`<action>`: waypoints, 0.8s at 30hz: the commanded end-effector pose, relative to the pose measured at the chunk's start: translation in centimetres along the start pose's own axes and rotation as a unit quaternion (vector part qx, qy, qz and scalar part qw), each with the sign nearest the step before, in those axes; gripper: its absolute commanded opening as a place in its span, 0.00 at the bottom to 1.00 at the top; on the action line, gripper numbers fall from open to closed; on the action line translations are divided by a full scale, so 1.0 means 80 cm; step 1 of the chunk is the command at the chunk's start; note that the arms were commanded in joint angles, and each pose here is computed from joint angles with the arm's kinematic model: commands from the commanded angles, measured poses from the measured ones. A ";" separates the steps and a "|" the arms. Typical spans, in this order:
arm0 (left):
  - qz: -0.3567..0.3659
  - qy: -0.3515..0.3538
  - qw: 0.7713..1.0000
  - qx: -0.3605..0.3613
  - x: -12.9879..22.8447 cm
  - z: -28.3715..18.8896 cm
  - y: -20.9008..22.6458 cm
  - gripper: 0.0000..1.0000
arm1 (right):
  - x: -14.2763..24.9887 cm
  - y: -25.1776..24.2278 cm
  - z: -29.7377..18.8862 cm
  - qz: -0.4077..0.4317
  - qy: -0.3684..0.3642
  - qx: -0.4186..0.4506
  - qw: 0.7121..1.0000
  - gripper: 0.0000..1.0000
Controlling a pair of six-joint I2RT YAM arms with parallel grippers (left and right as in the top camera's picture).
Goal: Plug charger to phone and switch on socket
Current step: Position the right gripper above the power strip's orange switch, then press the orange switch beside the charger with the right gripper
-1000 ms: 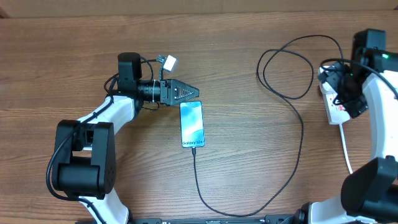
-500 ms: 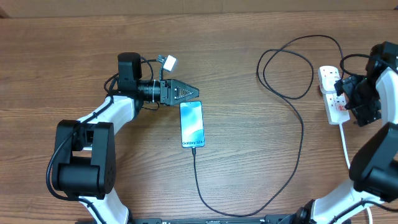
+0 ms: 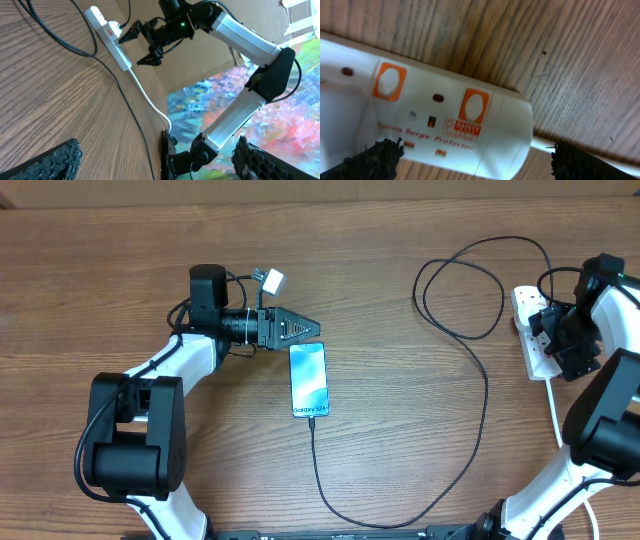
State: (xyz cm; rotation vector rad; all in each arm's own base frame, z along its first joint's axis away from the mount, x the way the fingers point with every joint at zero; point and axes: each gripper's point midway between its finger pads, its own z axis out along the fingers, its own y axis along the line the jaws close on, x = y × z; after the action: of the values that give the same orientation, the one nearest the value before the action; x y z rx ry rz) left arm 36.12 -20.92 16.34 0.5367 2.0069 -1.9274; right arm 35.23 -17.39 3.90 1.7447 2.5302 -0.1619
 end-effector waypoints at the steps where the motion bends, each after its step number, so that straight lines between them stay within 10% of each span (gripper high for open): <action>1: 0.024 0.002 1.000 0.008 -0.005 -0.002 -0.010 1.00 | -0.007 -0.009 0.010 0.014 0.000 0.007 1.000 1.00; 24: 0.024 0.002 1.000 0.008 -0.005 -0.002 -0.010 1.00 | -0.040 0.001 0.027 0.092 -0.021 -0.027 0.995 1.00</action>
State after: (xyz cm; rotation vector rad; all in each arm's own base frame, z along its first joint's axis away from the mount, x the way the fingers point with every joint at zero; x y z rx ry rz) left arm 36.12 -20.92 16.32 0.5364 2.0072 -1.9276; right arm 36.26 -21.10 2.66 1.9185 2.2965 -0.1213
